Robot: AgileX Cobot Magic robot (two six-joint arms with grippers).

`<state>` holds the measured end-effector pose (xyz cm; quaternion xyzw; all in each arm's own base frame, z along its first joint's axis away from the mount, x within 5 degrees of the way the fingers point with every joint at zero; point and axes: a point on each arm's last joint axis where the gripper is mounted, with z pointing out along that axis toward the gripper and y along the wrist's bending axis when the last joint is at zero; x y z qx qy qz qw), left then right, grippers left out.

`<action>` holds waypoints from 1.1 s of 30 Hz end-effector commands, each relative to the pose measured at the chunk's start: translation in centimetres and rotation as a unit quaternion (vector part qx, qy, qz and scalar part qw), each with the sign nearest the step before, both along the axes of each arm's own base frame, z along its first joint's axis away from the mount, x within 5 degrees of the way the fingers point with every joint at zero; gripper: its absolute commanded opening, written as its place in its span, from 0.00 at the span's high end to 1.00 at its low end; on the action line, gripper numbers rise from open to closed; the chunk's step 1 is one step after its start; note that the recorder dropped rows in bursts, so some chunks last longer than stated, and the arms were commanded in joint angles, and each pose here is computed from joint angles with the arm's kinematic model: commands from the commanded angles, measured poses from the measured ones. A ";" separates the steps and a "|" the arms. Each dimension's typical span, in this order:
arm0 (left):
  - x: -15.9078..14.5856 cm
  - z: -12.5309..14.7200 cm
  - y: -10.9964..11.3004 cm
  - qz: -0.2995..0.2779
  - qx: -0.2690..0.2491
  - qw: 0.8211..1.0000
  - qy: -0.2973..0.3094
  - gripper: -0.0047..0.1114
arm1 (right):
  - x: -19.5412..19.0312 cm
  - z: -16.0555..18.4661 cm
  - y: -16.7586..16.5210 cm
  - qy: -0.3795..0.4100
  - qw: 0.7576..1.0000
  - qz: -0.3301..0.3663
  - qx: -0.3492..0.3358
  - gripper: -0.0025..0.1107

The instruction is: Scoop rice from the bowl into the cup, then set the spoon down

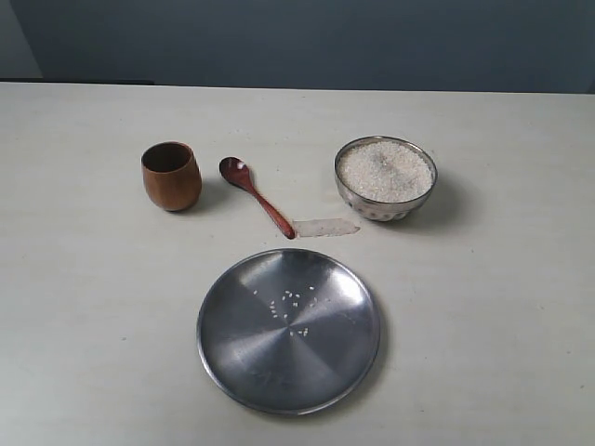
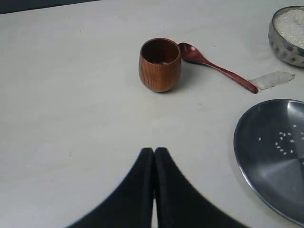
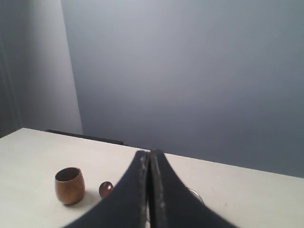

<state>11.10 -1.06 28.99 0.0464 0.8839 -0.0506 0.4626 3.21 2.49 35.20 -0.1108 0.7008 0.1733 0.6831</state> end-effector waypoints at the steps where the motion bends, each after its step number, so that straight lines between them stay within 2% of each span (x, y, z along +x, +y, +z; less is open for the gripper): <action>1: 0.0 0.2 -0.1 -0.003 0.000 1.000 -0.002 0.96 | -0.4 0.7 -0.4 0.007 1.000 -0.019 0.001 0.98; 5: 0.0 0.2 -0.1 -0.003 0.000 1.000 -0.002 0.96 | -0.8 1.5 -0.7 -0.022 0.999 -0.017 -0.046 0.98; 8: 0.0 0.2 -0.1 -0.003 0.000 1.000 -0.002 0.96 | -1.1 2.1 -0.6 -0.064 0.992 0.002 -0.108 0.98; 11: 0.0 0.2 -0.1 -0.003 0.000 1.000 -0.002 0.96 | -1.2 2.3 0.4 -0.091 0.981 0.076 -0.154 0.98; 15: 0.0 0.2 -0.1 -0.003 0.000 1.000 -0.002 0.96 | -0.4 1.9 1.6 -0.048 0.979 0.138 -0.140 0.98; 29: 0.0 0.2 -0.1 -0.003 0.000 1.000 -0.002 0.96 | 0.1 2.2 2.8 -0.013 0.980 0.191 -0.056 0.98; 33: 0.0 0.2 -0.1 -0.003 0.000 1.000 -0.002 0.96 | 0.3 2.1 3.1 0.003 0.976 0.205 -0.070 0.98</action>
